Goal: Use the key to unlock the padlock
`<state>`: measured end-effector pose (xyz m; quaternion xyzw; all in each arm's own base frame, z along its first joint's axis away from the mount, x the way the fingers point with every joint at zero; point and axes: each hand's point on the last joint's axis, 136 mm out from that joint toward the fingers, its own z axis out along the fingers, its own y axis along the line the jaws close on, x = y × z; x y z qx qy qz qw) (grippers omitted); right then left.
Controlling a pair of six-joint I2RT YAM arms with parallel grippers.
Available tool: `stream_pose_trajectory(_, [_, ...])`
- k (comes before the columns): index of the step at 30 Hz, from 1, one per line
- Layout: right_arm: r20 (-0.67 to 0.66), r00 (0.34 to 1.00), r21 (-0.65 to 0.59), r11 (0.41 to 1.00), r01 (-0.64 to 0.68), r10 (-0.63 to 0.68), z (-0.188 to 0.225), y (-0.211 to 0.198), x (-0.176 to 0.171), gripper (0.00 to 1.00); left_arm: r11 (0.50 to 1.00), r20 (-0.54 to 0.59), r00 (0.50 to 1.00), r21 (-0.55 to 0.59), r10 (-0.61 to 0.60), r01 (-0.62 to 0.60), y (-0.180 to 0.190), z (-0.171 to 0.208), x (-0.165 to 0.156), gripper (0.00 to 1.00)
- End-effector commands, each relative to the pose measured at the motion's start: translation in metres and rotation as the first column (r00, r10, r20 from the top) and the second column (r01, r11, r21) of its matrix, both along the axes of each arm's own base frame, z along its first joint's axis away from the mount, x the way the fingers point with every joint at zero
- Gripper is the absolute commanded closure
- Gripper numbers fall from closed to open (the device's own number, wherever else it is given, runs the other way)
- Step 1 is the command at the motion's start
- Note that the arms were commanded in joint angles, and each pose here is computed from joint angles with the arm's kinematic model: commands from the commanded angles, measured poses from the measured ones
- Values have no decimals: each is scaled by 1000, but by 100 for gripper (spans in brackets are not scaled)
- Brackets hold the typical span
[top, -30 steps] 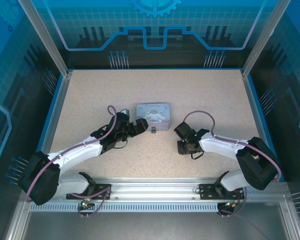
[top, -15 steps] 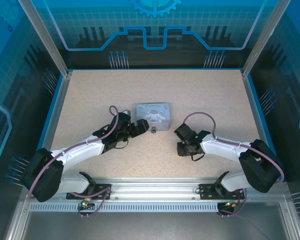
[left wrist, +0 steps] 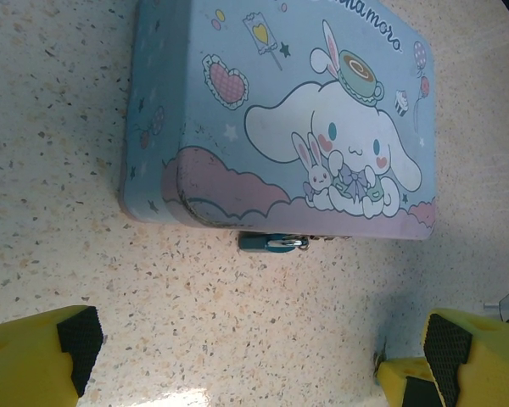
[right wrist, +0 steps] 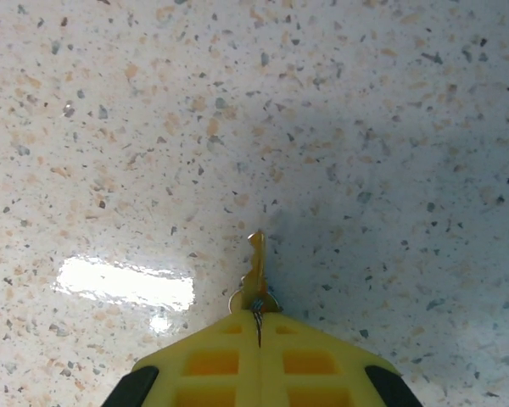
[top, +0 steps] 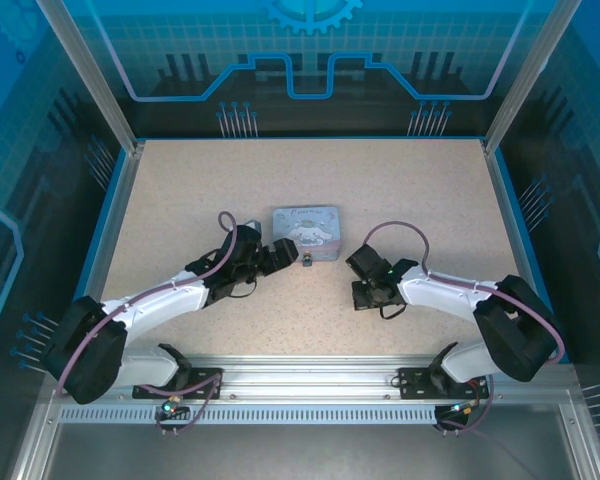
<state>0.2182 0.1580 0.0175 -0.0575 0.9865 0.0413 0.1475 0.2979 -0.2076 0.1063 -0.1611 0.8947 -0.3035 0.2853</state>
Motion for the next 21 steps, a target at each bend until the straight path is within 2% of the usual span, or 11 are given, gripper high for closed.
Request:
stream_pose_trajectory(1, [12,997,30,996,-81,81,13,8,-4,100,1000,38,999,-8,1,0,-3,19,5,1])
stream_pose_trajectory(5, [105,979,170,967,-189,173,49,31,4,100,997,86,993,-13,-80,81,-12,35,6,1])
stream_pose_trajectory(9, [208,947,337,891,-305,246,85,54,10,100,977,122,974,-75,-188,198,-27,53,5,1])
stream_pose_trajectory(16, [299,924,537,759,-368,236,125,73,25,100,935,102,959,-217,-265,282,-47,62,4,1])
stream_pose_trajectory(19, [293,935,572,747,-340,202,128,74,32,100,927,78,968,-279,-239,252,-50,59,5,1])
stream_pose_trajectory(21, [266,946,562,767,-310,187,121,71,35,100,927,66,975,-299,-214,224,-50,56,7,1])
